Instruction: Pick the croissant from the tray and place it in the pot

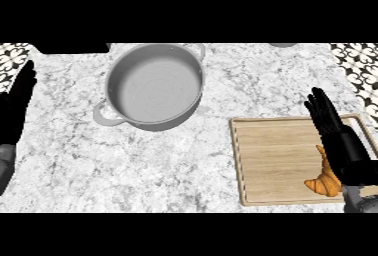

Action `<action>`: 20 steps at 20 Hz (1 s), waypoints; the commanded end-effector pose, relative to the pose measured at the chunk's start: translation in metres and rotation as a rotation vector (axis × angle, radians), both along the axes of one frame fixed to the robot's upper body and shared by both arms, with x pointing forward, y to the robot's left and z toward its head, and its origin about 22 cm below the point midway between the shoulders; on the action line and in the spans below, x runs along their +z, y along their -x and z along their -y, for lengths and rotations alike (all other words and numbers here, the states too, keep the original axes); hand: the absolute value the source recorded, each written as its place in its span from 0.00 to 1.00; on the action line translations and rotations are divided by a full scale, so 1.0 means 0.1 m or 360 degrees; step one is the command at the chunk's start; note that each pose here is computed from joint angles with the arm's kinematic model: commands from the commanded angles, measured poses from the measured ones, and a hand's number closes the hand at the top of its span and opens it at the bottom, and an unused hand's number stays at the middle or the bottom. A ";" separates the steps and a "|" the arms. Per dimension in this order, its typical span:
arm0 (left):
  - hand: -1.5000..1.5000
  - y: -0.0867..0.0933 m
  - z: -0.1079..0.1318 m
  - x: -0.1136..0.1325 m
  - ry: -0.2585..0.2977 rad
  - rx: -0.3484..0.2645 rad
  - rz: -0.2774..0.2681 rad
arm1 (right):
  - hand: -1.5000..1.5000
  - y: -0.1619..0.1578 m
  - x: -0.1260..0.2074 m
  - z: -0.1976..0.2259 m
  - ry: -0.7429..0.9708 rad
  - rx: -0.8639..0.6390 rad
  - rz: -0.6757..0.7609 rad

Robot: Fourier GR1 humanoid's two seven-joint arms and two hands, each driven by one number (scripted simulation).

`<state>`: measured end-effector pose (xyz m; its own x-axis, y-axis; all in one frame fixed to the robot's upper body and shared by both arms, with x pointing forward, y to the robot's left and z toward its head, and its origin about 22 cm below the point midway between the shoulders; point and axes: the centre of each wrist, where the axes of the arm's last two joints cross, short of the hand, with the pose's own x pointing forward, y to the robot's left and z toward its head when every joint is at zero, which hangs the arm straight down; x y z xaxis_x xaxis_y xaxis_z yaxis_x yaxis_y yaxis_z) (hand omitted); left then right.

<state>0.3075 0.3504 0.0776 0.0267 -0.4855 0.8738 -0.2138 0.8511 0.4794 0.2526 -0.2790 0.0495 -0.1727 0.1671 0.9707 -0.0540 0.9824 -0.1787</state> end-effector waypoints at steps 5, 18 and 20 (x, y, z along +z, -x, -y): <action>0.50 0.21 0.74 -0.55 0.0653 -0.0353 -0.0325 | 0.00 0.25 -0.09 1.12 0.0294 -0.1022 -0.0072; 0.50 0.54 1.34 -0.73 0.0952 -0.0705 -0.0517 | 0.00 0.98 -0.62 1.36 0.1071 -0.1628 -0.1178; 0.50 0.54 1.32 -0.55 0.0953 -0.0735 -0.0520 | 0.00 0.80 -0.31 1.22 0.1026 -0.1621 -0.1167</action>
<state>0.2587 0.2255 0.0162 0.2095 0.0222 0.9776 0.2513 0.9649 -0.0757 0.1621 -0.4205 -0.0038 0.7550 0.3633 0.5459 0.3965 0.4101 -0.8213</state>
